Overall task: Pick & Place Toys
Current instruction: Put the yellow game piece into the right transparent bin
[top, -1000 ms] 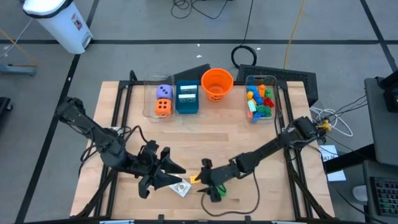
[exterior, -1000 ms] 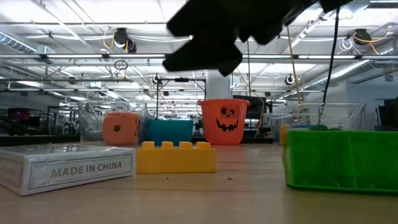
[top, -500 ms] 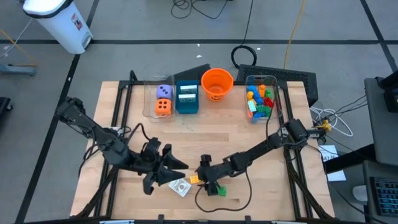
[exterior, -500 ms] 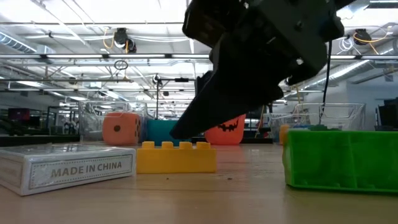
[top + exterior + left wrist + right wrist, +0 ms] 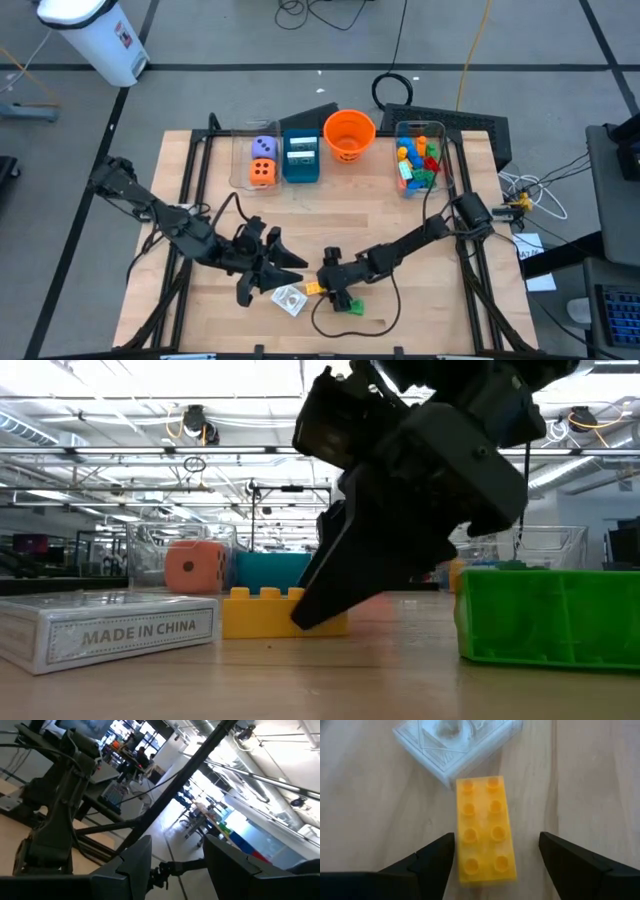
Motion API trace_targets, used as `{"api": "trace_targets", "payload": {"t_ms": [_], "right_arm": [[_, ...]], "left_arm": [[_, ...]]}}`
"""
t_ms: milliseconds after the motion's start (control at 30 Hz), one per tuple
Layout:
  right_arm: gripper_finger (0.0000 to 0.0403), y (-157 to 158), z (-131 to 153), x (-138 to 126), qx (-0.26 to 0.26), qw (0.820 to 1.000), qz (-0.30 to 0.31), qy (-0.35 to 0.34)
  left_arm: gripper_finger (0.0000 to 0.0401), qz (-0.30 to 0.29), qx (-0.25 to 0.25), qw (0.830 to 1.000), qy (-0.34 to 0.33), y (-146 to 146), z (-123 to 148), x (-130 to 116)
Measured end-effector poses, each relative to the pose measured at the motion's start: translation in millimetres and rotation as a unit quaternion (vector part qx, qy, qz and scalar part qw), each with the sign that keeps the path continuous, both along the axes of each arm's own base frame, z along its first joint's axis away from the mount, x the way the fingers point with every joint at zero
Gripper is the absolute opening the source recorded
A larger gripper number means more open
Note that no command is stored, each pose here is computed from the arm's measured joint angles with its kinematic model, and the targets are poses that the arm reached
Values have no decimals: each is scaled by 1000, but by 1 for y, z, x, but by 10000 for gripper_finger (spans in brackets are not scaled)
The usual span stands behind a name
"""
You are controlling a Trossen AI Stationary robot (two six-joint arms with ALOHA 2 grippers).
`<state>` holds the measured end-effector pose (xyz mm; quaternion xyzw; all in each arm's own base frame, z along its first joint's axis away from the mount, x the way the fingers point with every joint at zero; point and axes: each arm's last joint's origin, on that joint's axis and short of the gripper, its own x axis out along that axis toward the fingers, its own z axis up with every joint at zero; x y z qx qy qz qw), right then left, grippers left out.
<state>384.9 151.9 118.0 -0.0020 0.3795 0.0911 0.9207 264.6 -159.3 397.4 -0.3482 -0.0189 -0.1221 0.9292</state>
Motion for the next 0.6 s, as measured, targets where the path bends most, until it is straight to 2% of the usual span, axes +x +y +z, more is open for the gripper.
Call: {"api": "trace_targets", "payload": {"t_ms": [167,500,600], "right_arm": [[249,0,0,0,2,1000,-1,1],[153,-6,1,2,17,1000,-23,4],[138,-10,14,0,17,1000,-25,1]], "left_arm": [[186,-13,-4,1000,3,2,0,2],[186,-18,-7,1000,5,3,-1,2],[186,-18,-7,1000,5,3,-1,2]]}}
